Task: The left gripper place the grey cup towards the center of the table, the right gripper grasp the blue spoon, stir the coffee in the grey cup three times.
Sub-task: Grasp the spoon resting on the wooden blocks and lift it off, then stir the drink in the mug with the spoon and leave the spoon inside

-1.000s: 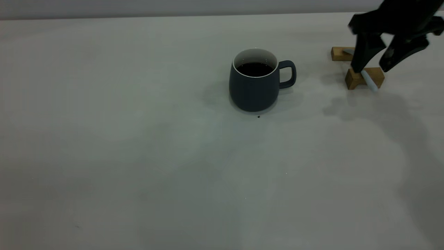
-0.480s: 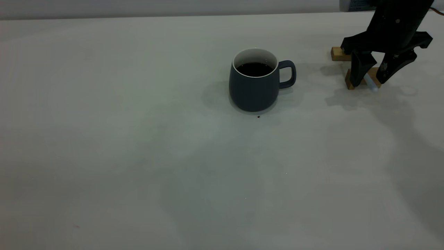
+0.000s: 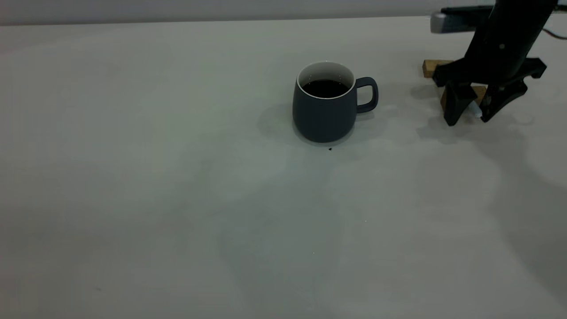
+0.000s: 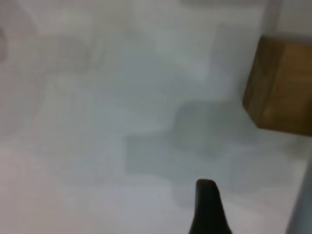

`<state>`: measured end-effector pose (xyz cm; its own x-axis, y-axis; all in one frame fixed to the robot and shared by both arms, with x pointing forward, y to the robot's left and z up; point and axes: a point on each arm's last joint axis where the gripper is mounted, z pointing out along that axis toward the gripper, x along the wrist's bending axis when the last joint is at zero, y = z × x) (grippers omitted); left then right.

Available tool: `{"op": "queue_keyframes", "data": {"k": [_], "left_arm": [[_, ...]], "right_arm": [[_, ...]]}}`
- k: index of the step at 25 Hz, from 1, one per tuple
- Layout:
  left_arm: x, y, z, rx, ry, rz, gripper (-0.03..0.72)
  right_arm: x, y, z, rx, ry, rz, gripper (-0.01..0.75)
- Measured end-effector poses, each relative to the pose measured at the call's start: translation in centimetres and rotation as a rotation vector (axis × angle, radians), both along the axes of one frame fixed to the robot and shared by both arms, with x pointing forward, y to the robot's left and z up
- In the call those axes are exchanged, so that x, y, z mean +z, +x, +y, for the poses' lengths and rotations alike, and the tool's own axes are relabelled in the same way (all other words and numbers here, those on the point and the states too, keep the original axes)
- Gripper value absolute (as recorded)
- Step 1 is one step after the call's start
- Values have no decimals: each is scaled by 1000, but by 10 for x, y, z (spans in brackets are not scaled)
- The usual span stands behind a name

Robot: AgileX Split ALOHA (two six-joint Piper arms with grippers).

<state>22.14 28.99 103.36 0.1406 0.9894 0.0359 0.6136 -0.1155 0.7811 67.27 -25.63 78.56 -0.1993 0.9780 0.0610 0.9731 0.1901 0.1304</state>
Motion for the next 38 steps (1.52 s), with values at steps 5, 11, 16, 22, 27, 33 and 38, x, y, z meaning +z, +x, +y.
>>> {"op": "queue_keyframes", "data": {"k": [5, 11, 16, 22, 27, 33, 38], "left_arm": [[0, 0, 0, 0, 0, 0, 585], [0, 0, 0, 0, 0, 0, 585], [0, 0, 0, 0, 0, 0, 585], [0, 0, 0, 0, 0, 0, 585], [0, 0, 0, 0, 0, -1, 585], [0, 0, 0, 0, 0, -1, 585], [0, 0, 0, 0, 0, -1, 585]], "right_arm": [[-5, 2, 0, -4, -2, -23, 569], [-4, 4, 0, -8, -1, -44, 505], [-5, 2, 0, -9, -1, -29, 320], [0, -1, -1, 13, -17, 11, 129], [36, 1, 1, 6, 5, -7, 129], [86, -6, 44, -57, 293, 19, 129], [91, -17, 89, -159, 650, 198, 129]]}}
